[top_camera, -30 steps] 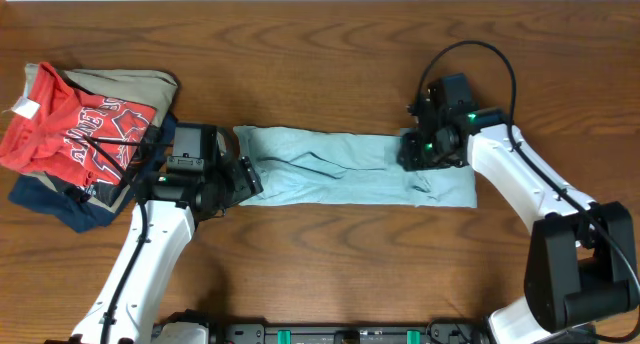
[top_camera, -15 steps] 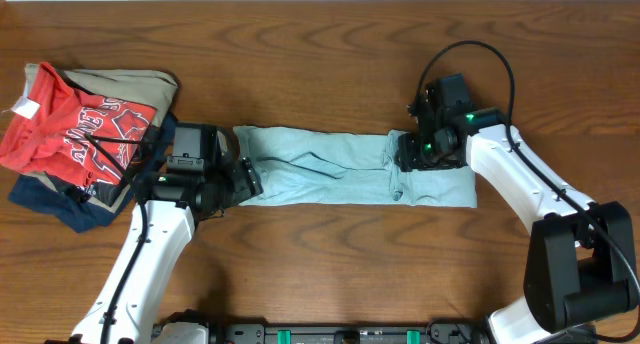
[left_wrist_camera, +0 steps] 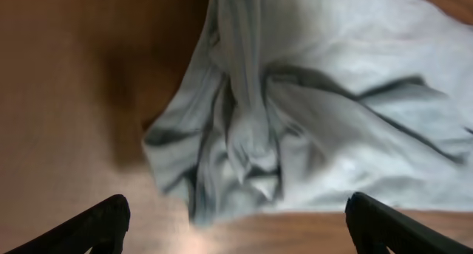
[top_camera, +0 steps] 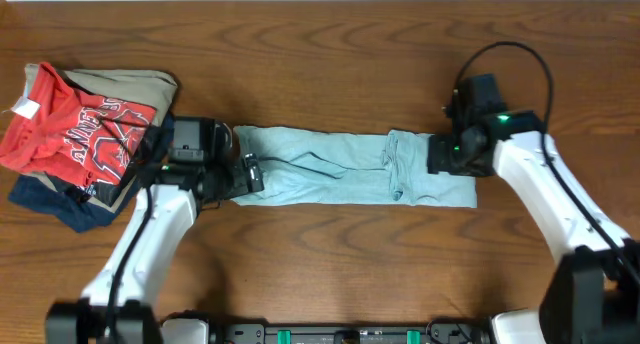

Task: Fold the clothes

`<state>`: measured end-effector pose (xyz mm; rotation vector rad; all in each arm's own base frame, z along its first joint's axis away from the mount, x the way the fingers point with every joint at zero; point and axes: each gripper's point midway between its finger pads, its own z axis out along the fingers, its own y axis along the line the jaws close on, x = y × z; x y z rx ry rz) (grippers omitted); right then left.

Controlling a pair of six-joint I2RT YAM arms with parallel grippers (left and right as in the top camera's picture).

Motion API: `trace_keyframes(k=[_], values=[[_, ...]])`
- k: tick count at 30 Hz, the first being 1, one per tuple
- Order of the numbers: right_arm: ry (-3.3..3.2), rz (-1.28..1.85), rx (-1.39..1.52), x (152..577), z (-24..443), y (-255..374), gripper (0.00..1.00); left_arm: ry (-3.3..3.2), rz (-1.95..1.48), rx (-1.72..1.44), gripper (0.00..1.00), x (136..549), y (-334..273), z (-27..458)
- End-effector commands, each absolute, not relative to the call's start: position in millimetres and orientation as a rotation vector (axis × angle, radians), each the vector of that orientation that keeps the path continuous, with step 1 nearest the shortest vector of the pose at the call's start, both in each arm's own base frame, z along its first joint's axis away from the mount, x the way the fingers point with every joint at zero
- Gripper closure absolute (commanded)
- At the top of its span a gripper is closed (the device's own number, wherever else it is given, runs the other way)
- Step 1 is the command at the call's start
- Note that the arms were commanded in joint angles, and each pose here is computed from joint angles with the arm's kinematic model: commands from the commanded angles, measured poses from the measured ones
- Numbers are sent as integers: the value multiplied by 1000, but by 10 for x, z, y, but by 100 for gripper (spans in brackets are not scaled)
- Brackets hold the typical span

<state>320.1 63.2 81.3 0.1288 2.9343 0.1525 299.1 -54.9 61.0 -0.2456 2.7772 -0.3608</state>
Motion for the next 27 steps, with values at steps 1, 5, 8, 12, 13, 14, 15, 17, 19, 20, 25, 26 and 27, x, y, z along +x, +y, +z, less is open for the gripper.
trace_keyframes(k=[1, 5, 8, 12, 13, 14, 15, 17, 19, 20, 25, 26, 27], values=[[2933, 123, 190, 3168, 879, 515, 37, 2805, -346, -159, 5, 3079, -543, 417], [2967, 112, 205, 3086, 860, 475, 36, 2796, -337, -97, 6, 3229, -554, 237], [2975, 110, 206, 3066, 857, 473, 36, 2759, -330, -50, 6, 3364, -562, 171], [2985, 107, 207, 3042, 853, 469, 36, 2722, -291, -32, 6, 3494, -526, 127], [2985, 107, 207, 3041, 853, 469, 36, 2720, -289, -32, 7, 3504, -524, 116], [2986, 106, 207, 3040, 852, 468, 36, 2725, -288, -33, 8, 3503, -524, 90], [2985, 107, 207, 3042, 853, 469, 35, 2732, -289, -34, 9, 3497, -524, 65], [2983, 108, 208, 3047, 854, 470, 35, 2764, -290, -39, 11, 3453, -524, -21], [2981, 108, 207, 3053, 855, 470, 35, 2801, -290, -42, 15, 3395, -525, -113], [2981, 108, 207, 3053, 855, 470, 35, 2818, -289, -45, 16, 3366, -523, -151], [2981, 108, 207, 3053, 855, 470, 35, 2848, -346, -46, 42, 3306, -586, -213], [2981, 108, 207, 3053, 855, 470, 35, 2847, -365, -43, 48, 3303, -608, -208], [2980, 106, 207, 3053, 855, 468, 35, 2847, -376, -42, 56, 3299, -622, -205]])
